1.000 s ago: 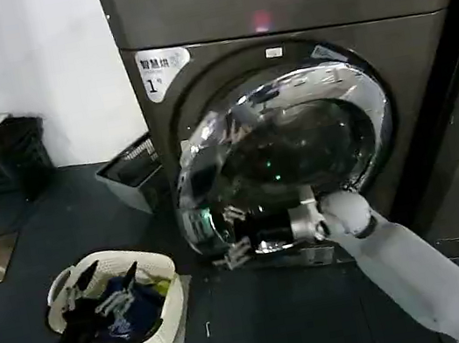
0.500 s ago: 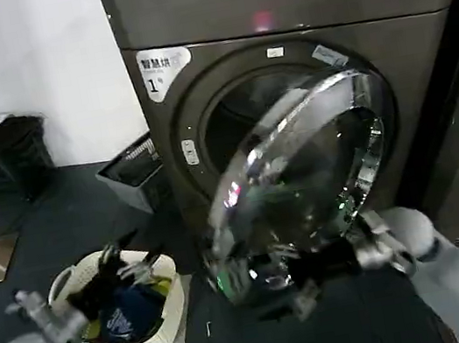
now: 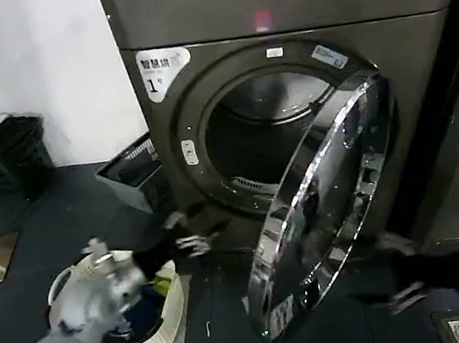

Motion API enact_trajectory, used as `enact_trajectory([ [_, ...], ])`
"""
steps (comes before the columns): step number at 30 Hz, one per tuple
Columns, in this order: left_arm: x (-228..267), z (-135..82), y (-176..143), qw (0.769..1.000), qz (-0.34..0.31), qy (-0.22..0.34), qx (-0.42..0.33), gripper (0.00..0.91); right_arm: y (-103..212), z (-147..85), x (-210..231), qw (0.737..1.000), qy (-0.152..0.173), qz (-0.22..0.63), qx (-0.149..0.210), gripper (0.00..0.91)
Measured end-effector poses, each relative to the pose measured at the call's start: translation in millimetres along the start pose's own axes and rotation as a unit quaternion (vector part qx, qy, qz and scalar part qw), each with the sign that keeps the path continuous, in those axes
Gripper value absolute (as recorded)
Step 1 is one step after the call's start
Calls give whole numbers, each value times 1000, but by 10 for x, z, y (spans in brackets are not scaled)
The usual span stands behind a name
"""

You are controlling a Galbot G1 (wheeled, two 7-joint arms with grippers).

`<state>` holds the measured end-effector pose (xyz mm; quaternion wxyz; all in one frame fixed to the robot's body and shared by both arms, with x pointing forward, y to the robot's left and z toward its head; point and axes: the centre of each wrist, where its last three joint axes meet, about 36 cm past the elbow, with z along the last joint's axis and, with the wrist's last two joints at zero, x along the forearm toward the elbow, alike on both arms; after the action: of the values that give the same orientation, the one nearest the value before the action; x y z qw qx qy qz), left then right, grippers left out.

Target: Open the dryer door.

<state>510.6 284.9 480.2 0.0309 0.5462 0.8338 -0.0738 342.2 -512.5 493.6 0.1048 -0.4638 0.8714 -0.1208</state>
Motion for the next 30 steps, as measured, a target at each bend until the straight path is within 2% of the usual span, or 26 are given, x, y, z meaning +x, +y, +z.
enact_trajectory([
  [2, -116, 33, -28, 1000, 26, 6, -1, 907, 34, -91, 312, 997, 26, 76, -4, 907],
  [4, -226, 63, -62, 999, 50, 10, -1, 907, 64, -228, 568, 988, 42, 151, 10, 907],
  [7, -349, 97, -106, 997, 77, 11, -9, 907, 149, -453, 868, 960, 73, 270, 23, 907],
  [8, -378, 110, -119, 996, 83, 11, -9, 907, 181, -547, 956, 943, 95, 319, 30, 907],
  [11, -477, 131, -168, 995, 102, 9, -2, 907, 227, -737, 1143, 892, 126, 432, 36, 907],
  [14, -589, 160, -242, 993, 121, 10, 5, 907, 250, -889, 1324, 828, 158, 535, 48, 907],
  [19, -724, 186, -344, 989, 144, 9, 16, 907, 265, -1099, 1684, 727, 200, 647, 107, 907],
  [21, -809, 207, -418, 987, 160, 7, 25, 907, 278, -1187, 1849, 688, 220, 682, 114, 907],
  [25, -990, 233, -530, 982, 184, 9, 31, 907, 295, -1417, 2170, 623, 233, 736, 127, 907],
  [28, -1134, 257, -577, 980, 196, 12, 31, 907, 298, -1604, 2393, 584, 236, 767, 122, 907],
  [30, -1234, 276, -601, 978, 204, 15, 33, 907, 317, -1729, 2513, 566, 225, 785, 114, 907],
])
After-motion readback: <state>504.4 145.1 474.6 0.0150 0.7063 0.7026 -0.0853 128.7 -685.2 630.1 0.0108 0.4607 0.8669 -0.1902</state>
